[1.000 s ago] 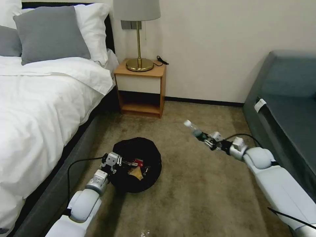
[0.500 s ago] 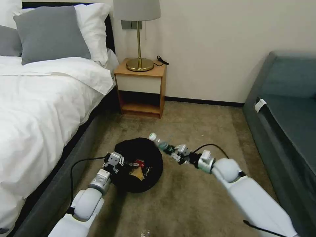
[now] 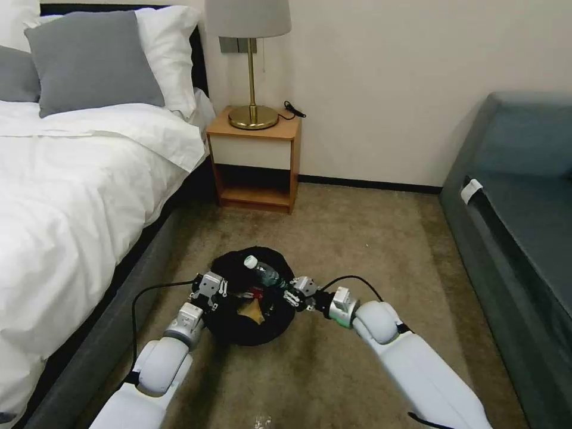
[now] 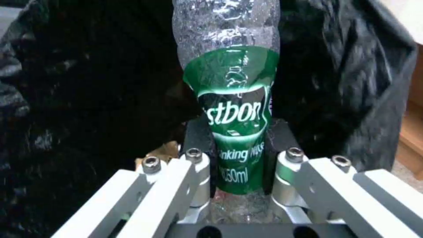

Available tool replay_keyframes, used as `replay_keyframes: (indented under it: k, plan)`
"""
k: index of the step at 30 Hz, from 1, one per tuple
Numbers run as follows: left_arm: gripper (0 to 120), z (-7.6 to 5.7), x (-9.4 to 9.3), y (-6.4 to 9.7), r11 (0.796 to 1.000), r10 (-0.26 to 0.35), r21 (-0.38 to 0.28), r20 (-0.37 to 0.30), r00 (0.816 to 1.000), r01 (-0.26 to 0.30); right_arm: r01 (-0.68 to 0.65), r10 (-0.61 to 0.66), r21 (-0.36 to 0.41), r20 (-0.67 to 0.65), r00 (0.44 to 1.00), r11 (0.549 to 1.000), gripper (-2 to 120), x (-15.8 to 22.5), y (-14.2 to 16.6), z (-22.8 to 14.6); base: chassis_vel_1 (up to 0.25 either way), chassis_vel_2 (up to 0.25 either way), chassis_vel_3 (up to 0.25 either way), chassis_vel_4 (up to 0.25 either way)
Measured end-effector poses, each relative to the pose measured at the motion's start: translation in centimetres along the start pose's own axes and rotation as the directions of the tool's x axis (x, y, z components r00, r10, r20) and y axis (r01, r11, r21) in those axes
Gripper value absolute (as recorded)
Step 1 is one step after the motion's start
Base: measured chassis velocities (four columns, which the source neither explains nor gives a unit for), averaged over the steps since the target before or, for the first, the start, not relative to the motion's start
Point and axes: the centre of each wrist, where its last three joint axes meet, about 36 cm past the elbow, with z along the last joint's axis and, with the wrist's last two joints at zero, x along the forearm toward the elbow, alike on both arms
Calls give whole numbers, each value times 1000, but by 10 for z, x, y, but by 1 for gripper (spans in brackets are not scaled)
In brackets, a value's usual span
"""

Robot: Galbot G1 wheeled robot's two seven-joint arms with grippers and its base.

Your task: Pick up the trash bin, then pick up the garbage on the floor and place it into the trash bin.

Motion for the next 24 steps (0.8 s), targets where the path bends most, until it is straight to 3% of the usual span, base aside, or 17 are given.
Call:
replay_keyframes:
  k: [4,12,16,18,20,22,24]
  plan:
    - [4,1,3,-2,1000,3,2,-5,1000,-3,-18,18,-2,-1,1000,1000,16,-8,7,-1,0,0,0,0]
    - [4,-1,5,-2,1000,2,4,3,1000,-2,-74,74,-8,-29,997,997,45,-4,15,5,0,0,0,0]
    - [4,-1,5,-3,1000,3,4,3,1000,-3,-80,79,-10,-24,997,997,54,-1,16,4,0,0,0,0]
    - [4,-1,5,-4,1000,4,4,4,1000,-4,-88,88,-11,-18,996,996,67,3,16,2,0,0,0,0]
    - [4,-2,4,-3,1000,3,4,5,1000,-3,-93,93,-11,-18,995,996,71,7,16,2,0,0,0,0]
    - [4,-2,4,-2,1000,-2,3,5,1000,1,-99,99,-8,-24,995,995,82,14,15,4,0,0,0,0]
    - [4,-1,4,-1,1000,-4,4,4,1000,4,-102,102,-7,-25,994,995,85,17,15,4,0,0,0,0]
